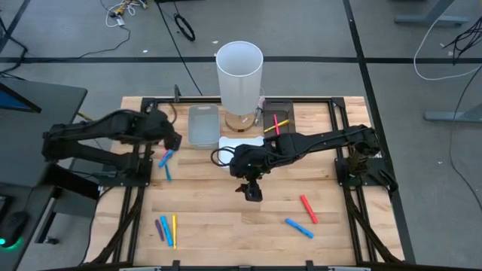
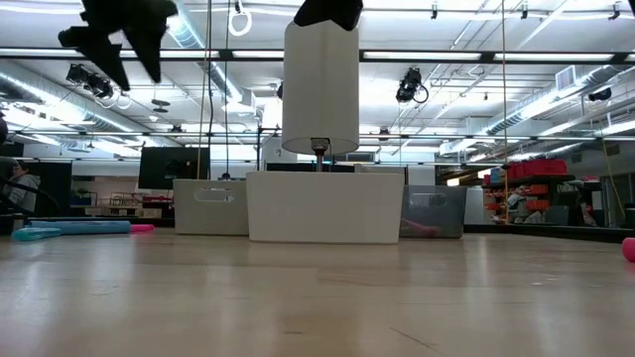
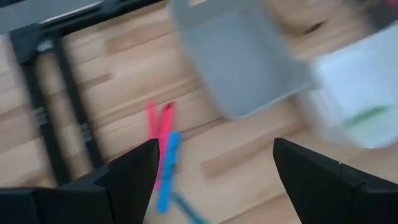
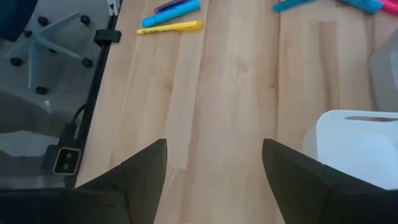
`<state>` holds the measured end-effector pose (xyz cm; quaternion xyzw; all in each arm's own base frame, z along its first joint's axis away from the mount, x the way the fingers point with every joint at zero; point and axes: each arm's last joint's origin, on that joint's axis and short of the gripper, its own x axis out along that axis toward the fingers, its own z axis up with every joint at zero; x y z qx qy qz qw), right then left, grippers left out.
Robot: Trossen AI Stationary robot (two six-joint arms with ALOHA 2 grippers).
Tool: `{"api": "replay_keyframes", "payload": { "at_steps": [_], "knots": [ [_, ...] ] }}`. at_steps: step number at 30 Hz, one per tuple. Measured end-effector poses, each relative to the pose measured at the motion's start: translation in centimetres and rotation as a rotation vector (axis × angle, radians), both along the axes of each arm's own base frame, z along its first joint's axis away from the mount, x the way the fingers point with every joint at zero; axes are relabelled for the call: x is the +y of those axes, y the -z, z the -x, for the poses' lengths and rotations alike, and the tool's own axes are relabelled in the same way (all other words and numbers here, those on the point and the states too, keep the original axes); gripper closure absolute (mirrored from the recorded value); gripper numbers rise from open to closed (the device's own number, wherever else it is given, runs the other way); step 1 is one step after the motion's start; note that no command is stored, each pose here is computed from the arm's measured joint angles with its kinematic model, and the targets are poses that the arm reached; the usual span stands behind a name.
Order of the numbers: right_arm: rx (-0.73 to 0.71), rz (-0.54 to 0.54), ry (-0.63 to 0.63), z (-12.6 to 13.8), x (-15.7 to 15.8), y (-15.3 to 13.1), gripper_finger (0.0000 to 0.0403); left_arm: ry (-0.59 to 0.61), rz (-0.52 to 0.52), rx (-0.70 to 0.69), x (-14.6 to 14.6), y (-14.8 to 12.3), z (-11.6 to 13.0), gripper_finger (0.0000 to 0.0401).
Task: Pick & Place Markers
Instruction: Put the pink marker pen into the black bin
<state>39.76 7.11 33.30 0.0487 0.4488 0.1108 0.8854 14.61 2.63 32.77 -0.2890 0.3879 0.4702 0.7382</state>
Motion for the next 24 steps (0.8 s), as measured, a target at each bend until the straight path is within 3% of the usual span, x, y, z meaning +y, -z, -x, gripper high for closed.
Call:
{"api": "replay_keyframes", "payload": {
  "at_steps": [9, 16, 24],
  "knots": [
    [0.012, 0.017, -0.035, 0.2, 0.0, 0.1, 0.0140, -0.022, 0.016, 0.256, 2.7, 1.8, -1.3, 0.0081],
    [0.021, 0.019, -0.035, 0.2, 0.0, 0.2, 0.0140, -0.060, 0.054, 0.446, 4.2, 3.1, -1.0, 0.0081],
    [0.023, 0.028, -0.047, 0.3, 0.0, 0.2, 0.0140, -0.079, 0.108, 0.483, 4.8, 6.0, -0.8, 0.0081]
  ]
}}
